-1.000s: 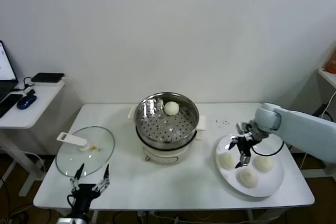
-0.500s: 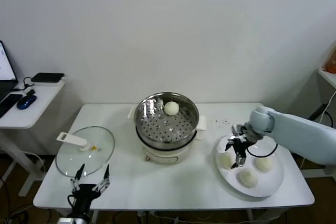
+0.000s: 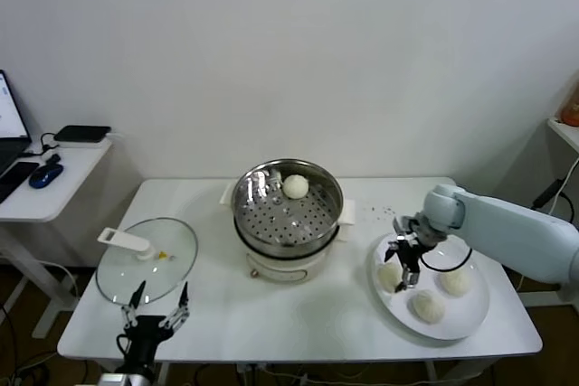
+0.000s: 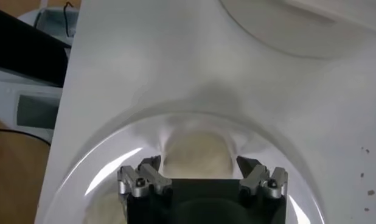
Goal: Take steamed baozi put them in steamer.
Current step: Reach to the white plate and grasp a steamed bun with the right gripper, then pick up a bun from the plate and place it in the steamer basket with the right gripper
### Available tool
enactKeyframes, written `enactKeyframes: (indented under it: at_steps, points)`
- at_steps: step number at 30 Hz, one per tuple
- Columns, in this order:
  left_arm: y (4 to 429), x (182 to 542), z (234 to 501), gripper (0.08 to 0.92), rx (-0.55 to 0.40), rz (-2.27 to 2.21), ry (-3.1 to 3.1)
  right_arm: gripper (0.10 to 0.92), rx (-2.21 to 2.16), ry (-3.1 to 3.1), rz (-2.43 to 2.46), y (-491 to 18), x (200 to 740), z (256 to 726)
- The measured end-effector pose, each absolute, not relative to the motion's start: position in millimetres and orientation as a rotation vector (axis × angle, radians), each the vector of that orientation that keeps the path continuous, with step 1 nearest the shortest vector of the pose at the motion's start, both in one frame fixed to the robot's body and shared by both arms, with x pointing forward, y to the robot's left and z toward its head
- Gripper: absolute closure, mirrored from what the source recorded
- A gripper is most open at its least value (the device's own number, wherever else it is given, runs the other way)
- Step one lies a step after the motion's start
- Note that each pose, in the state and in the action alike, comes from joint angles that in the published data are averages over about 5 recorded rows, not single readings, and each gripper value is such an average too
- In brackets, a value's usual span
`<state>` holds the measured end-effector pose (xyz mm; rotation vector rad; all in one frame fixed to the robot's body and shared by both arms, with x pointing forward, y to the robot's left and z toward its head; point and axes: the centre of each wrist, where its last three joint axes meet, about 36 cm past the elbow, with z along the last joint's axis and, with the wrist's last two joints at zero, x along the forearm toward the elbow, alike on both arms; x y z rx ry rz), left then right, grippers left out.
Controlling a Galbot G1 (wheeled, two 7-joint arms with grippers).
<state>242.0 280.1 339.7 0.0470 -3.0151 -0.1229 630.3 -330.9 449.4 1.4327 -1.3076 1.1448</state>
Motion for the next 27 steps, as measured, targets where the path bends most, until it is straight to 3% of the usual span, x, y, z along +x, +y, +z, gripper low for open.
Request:
enactKeyframes:
  at_steps: [9,27]
  points:
    - [279.8,242.5,339.7,0.177,0.047,-0.121,-3.015,0.356,1.426,-1.302,1.144,-333.1,630.9,446.6]
    - [278.1,243.6,341.2,0.177,0.045,-0.114,-3.021,0.369,1.417,-1.349,1.136,-342.6,635.8,480.3]
